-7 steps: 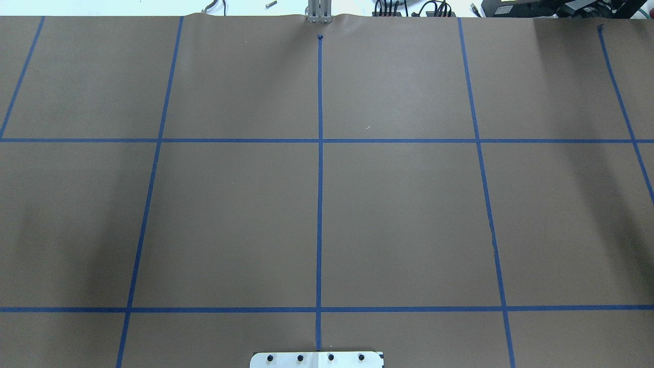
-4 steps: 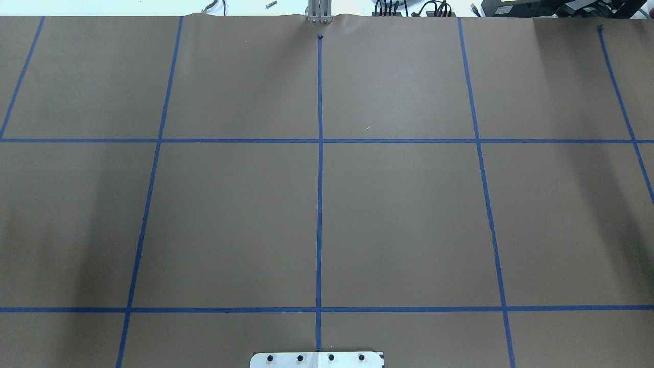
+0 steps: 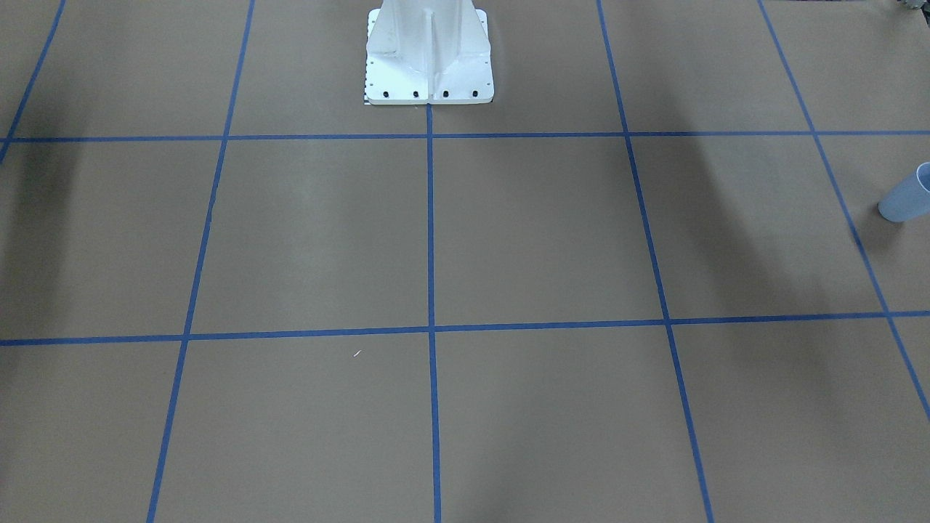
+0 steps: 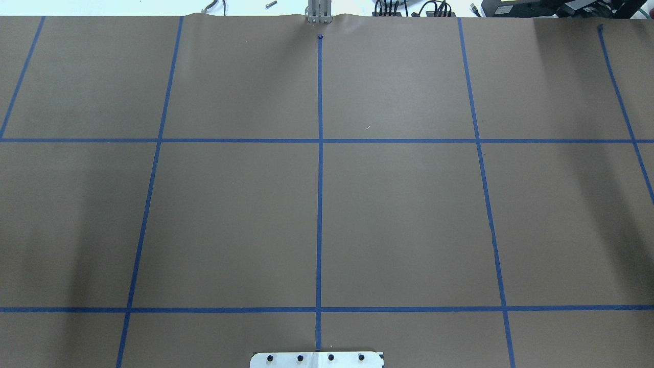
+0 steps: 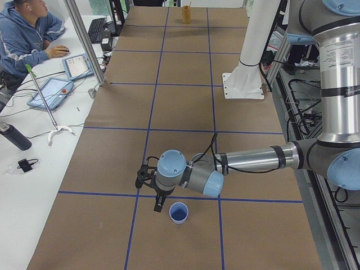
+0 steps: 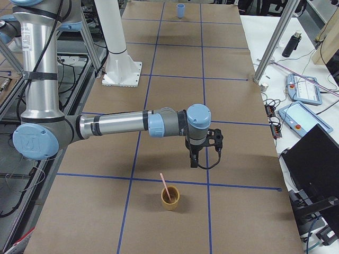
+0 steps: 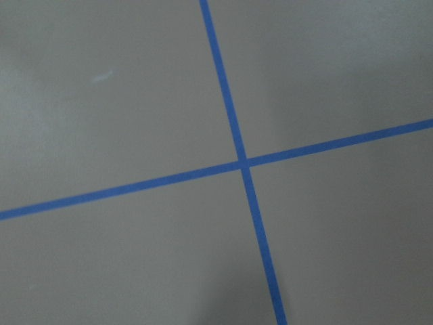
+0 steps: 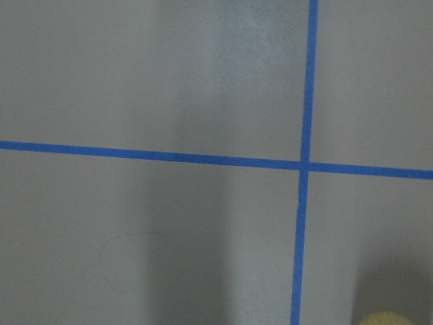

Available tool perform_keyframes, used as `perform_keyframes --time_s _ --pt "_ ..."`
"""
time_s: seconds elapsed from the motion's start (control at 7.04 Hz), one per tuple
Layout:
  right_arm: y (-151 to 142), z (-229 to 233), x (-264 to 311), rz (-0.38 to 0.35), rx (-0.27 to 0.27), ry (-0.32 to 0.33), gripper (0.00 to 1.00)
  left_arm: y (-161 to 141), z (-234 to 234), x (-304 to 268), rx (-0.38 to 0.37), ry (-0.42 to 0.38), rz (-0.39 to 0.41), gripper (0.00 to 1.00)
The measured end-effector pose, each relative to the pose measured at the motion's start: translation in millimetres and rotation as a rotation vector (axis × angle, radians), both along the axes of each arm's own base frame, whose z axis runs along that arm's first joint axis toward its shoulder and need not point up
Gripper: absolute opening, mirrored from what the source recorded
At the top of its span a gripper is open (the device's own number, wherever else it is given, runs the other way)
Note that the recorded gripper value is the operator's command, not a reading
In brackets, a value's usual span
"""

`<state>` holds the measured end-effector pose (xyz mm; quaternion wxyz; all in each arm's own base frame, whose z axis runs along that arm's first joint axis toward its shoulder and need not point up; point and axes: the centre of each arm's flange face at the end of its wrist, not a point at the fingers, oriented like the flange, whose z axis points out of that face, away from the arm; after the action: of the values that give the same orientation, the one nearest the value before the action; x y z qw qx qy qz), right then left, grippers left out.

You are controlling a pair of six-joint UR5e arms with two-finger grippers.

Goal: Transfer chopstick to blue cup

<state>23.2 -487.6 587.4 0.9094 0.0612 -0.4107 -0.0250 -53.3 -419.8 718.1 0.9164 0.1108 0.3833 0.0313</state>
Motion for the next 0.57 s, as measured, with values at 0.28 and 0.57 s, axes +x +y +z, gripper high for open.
perform_keyframes --time_s 0.28,0.57 --pt "6 10 -5 -0.009 0.027 -0.005 1.00 24 48 -1 -0.068 -0.001 -0.001 0.98" --pt "7 11 -5 -0.011 0.030 -0.009 1.00 39 71 -2 -0.117 0.001 -0.005 0.98"
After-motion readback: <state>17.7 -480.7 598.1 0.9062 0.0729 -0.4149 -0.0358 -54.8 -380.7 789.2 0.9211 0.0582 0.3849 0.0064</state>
